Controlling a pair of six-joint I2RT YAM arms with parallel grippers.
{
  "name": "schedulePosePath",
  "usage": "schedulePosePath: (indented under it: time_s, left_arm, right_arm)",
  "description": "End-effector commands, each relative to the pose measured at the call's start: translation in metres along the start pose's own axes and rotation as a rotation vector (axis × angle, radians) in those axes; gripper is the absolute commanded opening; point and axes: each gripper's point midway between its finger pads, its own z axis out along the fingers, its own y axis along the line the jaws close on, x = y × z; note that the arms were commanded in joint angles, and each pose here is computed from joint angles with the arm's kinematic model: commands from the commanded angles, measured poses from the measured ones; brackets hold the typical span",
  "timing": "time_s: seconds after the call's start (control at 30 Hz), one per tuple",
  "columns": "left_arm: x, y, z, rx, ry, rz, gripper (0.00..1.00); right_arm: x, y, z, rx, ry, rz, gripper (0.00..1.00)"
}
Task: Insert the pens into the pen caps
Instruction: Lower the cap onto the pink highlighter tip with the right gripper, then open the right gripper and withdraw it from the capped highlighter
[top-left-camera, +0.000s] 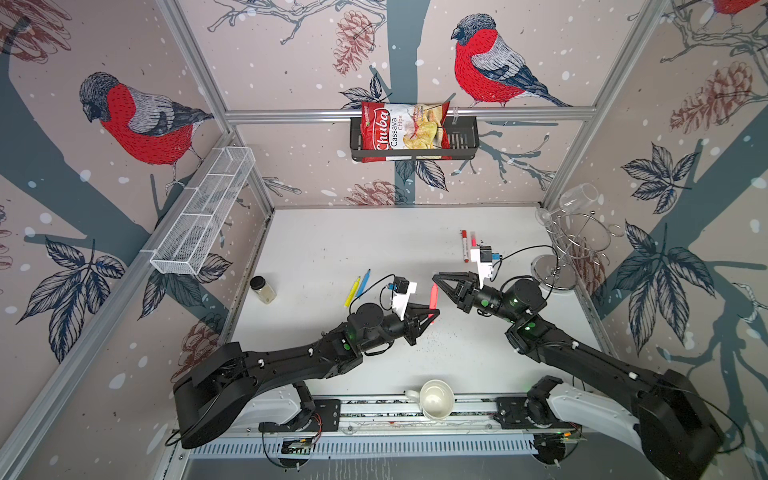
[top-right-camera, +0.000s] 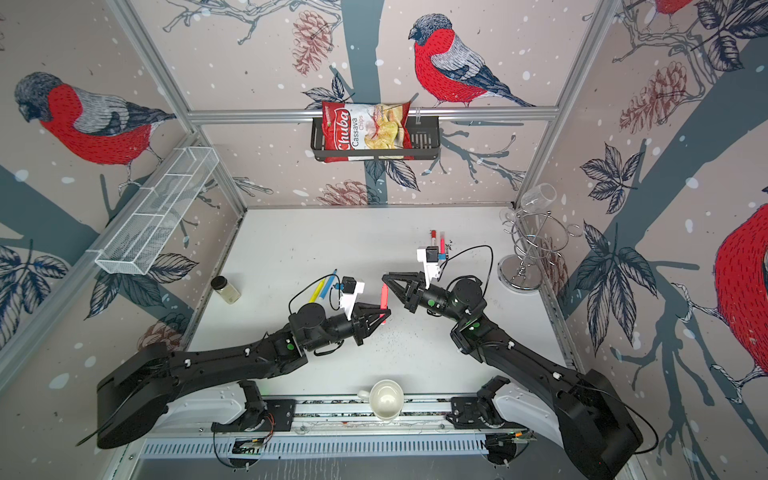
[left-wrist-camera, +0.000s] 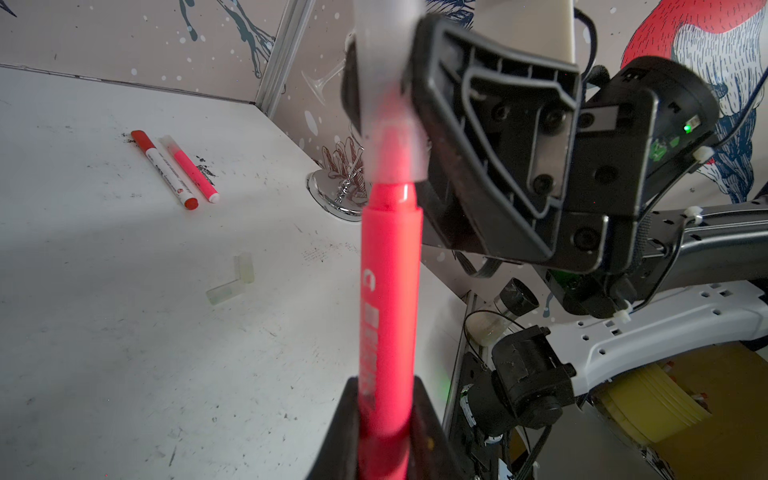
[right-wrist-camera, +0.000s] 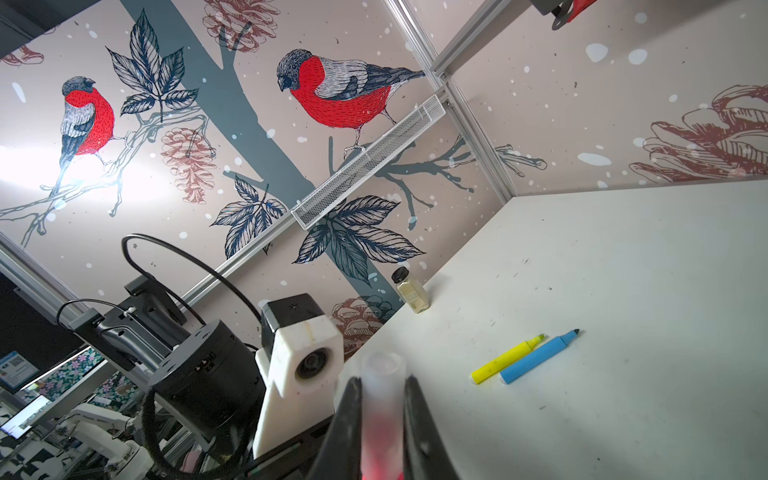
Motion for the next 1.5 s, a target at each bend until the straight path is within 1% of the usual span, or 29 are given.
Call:
schedulePosePath:
  time_s: [0.0, 0.3, 0.57, 0.7, 0.9, 1.13, 1.3, 1.37, 1.43, 1.47]
  left_arm:
    - [-0.024, -0.015, -0.003, 0.056, -0.096, 0.006, 0.02]
    - [-0.042, -0.023, -0.008, 0.078, -0.165, 0.007, 0.02]
    - [-0.045, -0.023, -0.009, 0.075, -0.181, 0.007, 0.02]
    - [-0.048, -0.022, -0.010, 0.060, -0.190, 0.019, 0.02]
    - [-0.052, -0.023, -0.011, 0.051, -0.199, 0.031, 0.02]
    - [-0.049, -0.020, -0.011, 0.040, -0.186, 0.037, 0.02]
    - [-0.047, -0.017, -0.016, 0.023, -0.187, 0.041, 0.02]
    - [-0.046, -0.016, -0.018, 0.013, -0.186, 0.045, 0.02]
    - [-0.046, -0.014, -0.020, 0.004, -0.185, 0.049, 0.02]
    - [-0.045, -0.014, -0.020, 0.001, -0.183, 0.051, 0.02]
  right_arm:
    - [-0.001, 0.005, 0.000, -0.022, -0.011, -0.001, 0.14]
    - [0.005, 0.012, 0.002, -0.051, 0.002, -0.013, 0.15]
    - [0.011, 0.020, 0.004, -0.078, 0.029, -0.025, 0.16]
    - [0.011, 0.021, 0.004, -0.073, 0.039, -0.031, 0.18]
    - [0.012, 0.019, 0.001, -0.053, 0.049, -0.044, 0.23]
    - [0.007, 0.025, -0.001, -0.049, 0.050, -0.066, 0.33]
    - [0.005, 0.022, -0.008, 0.000, 0.046, -0.085, 0.36]
    - [0.005, 0.020, -0.012, 0.021, 0.044, -0.091, 0.40]
    - [0.001, 0.017, -0.017, 0.048, 0.036, -0.095, 0.41]
    - [-0.003, 0.017, -0.019, 0.065, 0.027, -0.096, 0.43]
